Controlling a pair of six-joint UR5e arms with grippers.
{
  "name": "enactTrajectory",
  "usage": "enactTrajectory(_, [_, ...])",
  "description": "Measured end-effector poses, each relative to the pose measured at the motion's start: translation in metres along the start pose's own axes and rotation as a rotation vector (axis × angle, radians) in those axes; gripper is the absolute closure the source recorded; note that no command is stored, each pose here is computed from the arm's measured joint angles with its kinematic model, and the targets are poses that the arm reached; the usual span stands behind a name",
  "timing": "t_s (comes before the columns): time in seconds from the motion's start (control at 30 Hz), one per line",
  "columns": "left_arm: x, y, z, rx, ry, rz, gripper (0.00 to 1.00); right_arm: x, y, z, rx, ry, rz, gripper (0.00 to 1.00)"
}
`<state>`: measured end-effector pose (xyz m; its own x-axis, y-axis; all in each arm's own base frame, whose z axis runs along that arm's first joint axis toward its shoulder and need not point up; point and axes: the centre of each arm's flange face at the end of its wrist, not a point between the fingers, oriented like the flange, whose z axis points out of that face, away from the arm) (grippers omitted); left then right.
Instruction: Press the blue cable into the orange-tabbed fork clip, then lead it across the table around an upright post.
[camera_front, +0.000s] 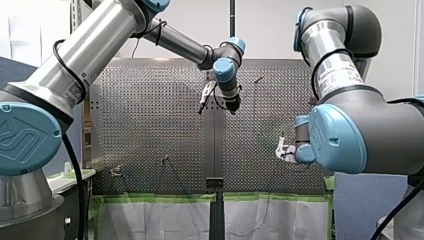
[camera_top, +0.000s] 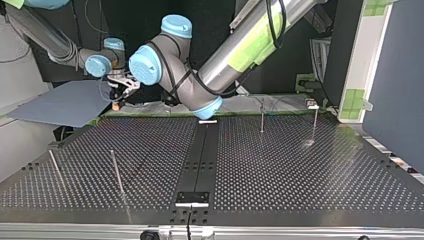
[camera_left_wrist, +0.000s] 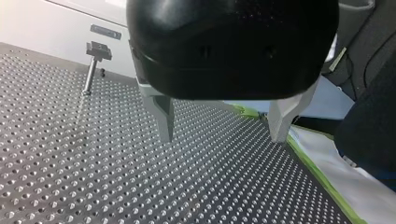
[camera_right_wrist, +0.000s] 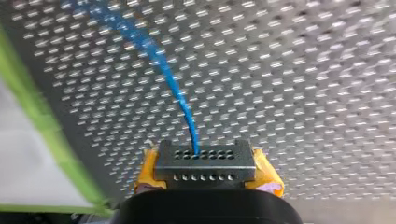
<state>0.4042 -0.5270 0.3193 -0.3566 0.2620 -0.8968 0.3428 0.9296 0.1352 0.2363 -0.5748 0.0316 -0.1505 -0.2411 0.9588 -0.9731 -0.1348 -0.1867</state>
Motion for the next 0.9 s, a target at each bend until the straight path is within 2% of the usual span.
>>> enactTrajectory(0.27, [0.0, -0.001, 0.002, 0.024, 0.0, -0.011, 0.0, 0.051, -0.011, 0.0, 0.021, 0.084, -0.002, 1.0])
enactTrajectory(0.5, [-0.003, -0.003, 0.006, 0.069, -0.018, -0.067, 0.0, 0.103, -0.028, 0.003, 0.066, 0.146, -0.003, 1.0])
enactTrajectory(0.73, [-0.004, -0.004, 0.008, 0.093, -0.028, -0.092, 0.0, 0.158, -0.044, -0.006, 0.091, 0.206, -0.005, 1.0])
enactTrajectory(0.9, [-0.005, -0.003, 0.01, 0.091, -0.033, -0.102, 0.0, 0.187, -0.052, -0.015, 0.107, 0.227, -0.006, 1.0])
